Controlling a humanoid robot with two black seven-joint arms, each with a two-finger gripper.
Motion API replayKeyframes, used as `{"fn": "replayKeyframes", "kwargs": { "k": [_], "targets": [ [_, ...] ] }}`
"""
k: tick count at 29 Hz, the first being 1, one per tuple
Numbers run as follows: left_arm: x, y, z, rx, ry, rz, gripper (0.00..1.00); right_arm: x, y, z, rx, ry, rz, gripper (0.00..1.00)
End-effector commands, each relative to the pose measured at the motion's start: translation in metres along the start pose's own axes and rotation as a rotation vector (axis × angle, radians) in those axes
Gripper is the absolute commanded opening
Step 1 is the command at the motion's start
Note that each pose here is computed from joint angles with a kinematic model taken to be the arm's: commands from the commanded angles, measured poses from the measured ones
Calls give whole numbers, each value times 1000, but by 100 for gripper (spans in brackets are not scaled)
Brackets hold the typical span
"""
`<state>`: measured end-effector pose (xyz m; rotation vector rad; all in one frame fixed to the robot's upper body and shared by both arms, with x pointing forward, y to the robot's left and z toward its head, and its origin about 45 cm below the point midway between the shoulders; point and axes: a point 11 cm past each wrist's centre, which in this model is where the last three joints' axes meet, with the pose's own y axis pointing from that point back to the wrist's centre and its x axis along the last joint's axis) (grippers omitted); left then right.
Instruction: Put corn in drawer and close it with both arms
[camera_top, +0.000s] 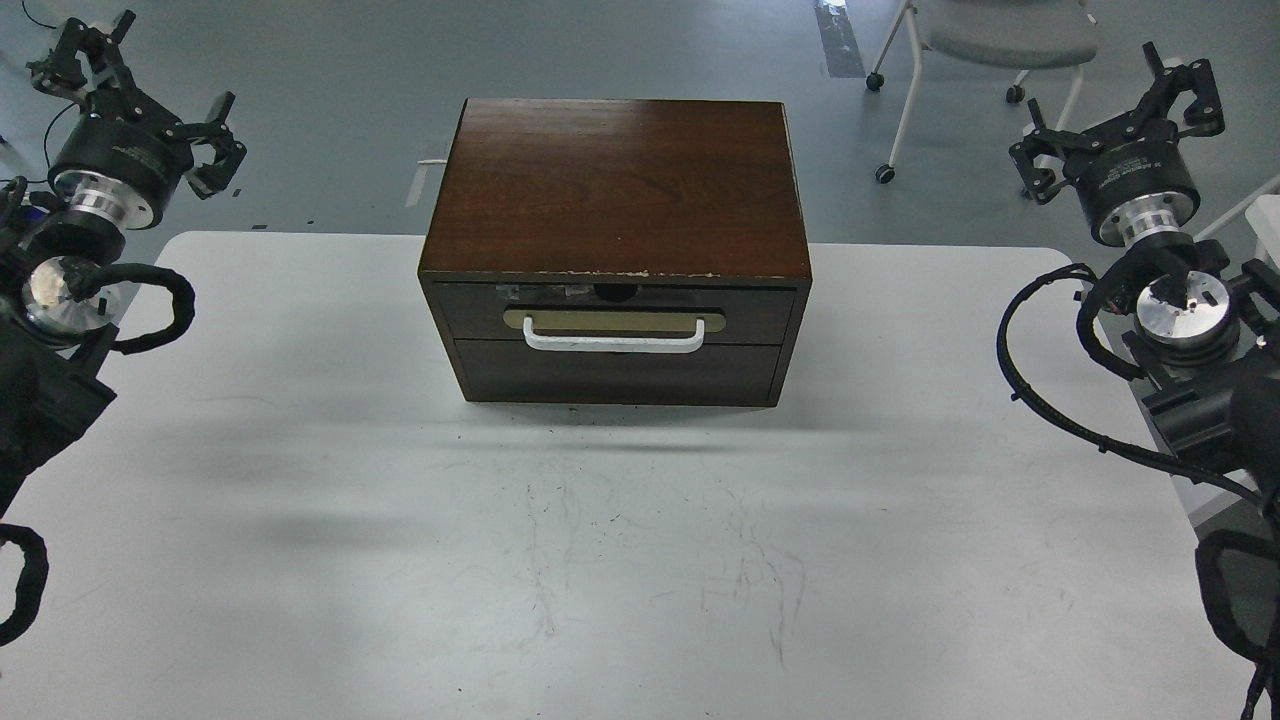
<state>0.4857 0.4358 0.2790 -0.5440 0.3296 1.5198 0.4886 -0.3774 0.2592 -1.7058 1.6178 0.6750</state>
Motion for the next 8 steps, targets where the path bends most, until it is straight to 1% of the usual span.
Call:
{"fn": "replayKeyframes", "kwargs": {
  "k": [1, 8],
  "targets": [
    [2, 2, -4, 5, 11, 6, 98, -1, 1, 1, -2, -4, -14, 100],
    [3, 3, -9, 15, 13, 9, 98, 5, 2, 4, -5, 0, 12, 100]
  ]
}}
